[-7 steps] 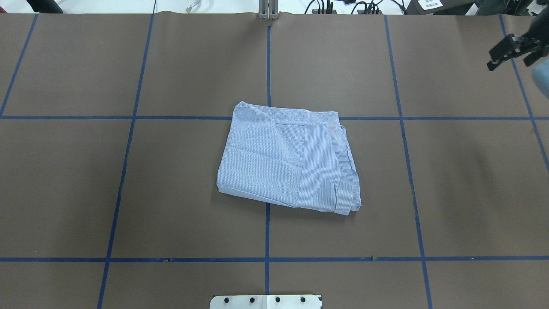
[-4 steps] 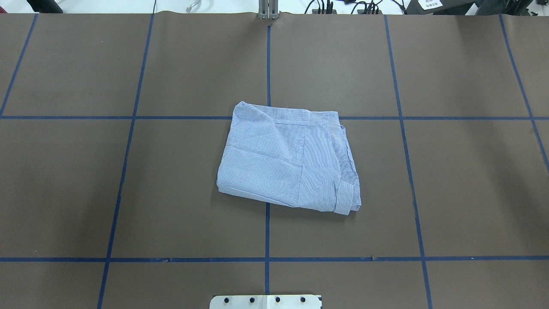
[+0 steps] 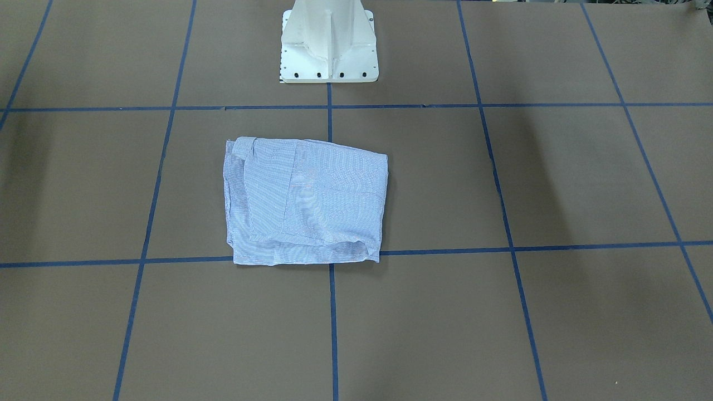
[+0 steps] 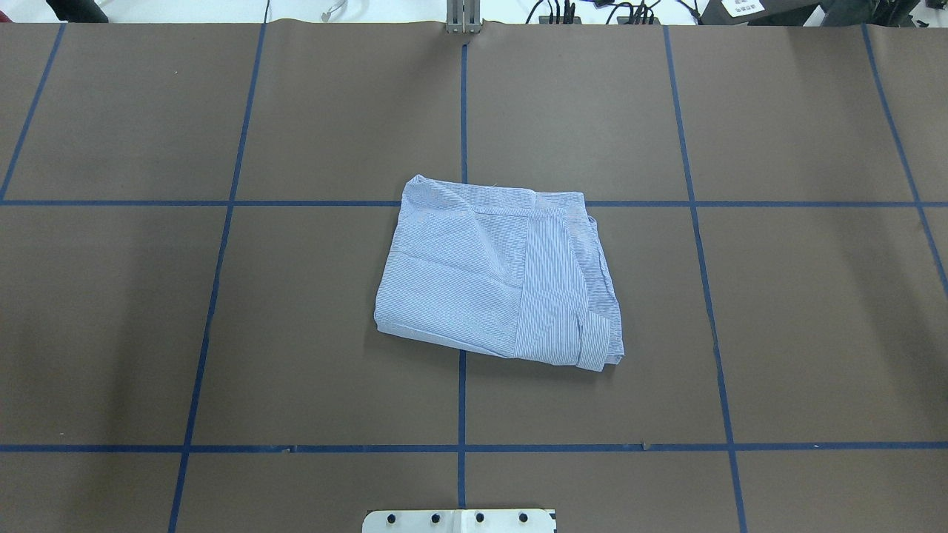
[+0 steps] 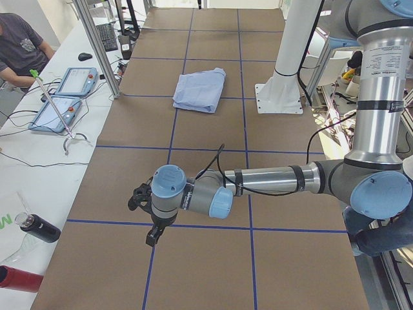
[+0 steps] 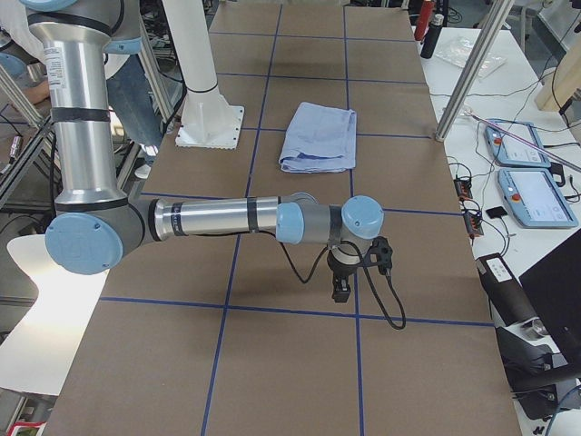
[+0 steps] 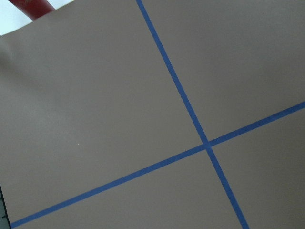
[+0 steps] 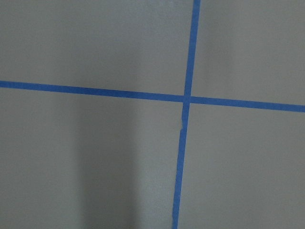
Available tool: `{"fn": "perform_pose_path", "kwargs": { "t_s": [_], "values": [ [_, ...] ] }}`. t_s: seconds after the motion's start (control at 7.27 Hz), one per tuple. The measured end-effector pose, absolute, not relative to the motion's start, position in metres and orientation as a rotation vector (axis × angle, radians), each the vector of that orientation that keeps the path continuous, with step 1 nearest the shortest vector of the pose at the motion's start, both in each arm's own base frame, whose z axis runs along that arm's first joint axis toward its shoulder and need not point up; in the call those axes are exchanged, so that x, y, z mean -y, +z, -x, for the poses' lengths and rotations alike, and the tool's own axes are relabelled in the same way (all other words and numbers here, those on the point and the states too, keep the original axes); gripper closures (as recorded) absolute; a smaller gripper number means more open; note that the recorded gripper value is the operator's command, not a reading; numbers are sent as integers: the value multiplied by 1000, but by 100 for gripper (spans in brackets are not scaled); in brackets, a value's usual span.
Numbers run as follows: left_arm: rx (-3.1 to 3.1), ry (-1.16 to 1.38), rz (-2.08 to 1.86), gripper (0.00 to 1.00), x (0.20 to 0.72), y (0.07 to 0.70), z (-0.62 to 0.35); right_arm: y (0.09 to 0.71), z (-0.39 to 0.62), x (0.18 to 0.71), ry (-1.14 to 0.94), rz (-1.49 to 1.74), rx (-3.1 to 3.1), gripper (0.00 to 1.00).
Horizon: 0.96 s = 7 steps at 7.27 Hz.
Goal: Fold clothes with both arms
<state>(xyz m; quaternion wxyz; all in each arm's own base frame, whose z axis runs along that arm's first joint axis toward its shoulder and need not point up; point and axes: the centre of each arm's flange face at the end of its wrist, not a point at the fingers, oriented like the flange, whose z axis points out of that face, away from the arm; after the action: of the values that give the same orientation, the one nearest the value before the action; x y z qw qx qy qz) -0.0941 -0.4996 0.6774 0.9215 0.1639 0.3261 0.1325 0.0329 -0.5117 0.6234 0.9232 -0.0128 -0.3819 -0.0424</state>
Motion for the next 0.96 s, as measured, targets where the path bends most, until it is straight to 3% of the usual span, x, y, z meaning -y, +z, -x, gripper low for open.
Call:
{"fn": "perform_pose_path", "kwargs": {
  "t_s": [0.41,0.96],
  "values": [
    [-680,167,-273,0,492,671,92,631,-34,506,-56,54,780,0],
    [-715,62,-118,0,483,614,86,646,-37,492,-14,89,779,0]
  ]
}}
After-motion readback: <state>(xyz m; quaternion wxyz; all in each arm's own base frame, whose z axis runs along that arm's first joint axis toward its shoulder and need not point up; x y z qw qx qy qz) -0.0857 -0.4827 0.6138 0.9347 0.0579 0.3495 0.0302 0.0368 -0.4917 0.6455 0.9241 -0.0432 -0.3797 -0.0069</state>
